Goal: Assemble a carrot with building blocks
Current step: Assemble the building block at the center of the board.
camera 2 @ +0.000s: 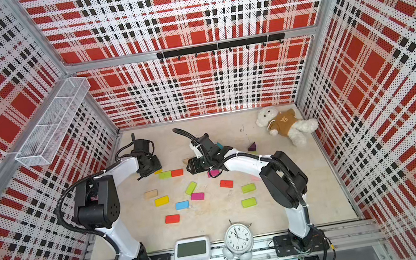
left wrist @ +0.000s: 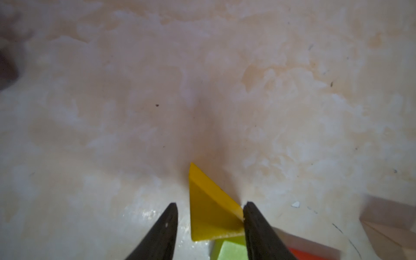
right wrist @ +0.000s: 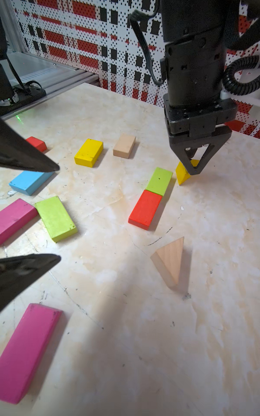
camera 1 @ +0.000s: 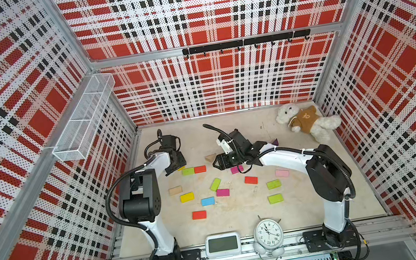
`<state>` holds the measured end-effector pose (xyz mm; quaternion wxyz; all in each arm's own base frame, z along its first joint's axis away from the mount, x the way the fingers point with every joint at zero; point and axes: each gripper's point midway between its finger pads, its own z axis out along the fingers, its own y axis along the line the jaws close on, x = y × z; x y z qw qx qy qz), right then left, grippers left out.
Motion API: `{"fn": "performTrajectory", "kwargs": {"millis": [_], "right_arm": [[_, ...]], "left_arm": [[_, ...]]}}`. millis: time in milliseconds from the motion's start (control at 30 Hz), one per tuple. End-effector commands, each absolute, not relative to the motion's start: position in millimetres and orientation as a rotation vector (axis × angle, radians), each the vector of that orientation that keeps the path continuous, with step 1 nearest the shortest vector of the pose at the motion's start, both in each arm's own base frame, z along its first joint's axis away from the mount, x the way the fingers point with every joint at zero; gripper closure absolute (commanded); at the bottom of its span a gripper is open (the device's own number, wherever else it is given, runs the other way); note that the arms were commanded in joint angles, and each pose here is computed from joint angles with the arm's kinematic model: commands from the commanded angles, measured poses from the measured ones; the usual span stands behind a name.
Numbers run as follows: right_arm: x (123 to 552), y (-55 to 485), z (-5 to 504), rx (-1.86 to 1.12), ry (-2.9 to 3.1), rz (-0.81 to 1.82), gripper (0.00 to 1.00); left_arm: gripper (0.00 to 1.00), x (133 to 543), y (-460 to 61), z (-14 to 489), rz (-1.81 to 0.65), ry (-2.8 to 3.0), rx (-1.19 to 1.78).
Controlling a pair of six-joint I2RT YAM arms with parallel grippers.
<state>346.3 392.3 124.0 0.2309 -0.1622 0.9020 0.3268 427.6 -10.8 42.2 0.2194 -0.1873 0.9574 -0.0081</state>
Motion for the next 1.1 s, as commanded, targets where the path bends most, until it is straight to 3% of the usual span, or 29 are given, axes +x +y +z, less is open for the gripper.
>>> {"fn": "performTrajectory", "kwargs": {"millis": [0,1067], "right_arm": [[354,397,130,-0.445,2.456,0.919,0.42],[351,400,125,-0.419,2.467,0.975,0.42]], "left_arm": [[0.51,433,-13,41,0.003,2.653,-0.495],[0.54,420,-24,54,-0.01,2.639,-0.471]]}}
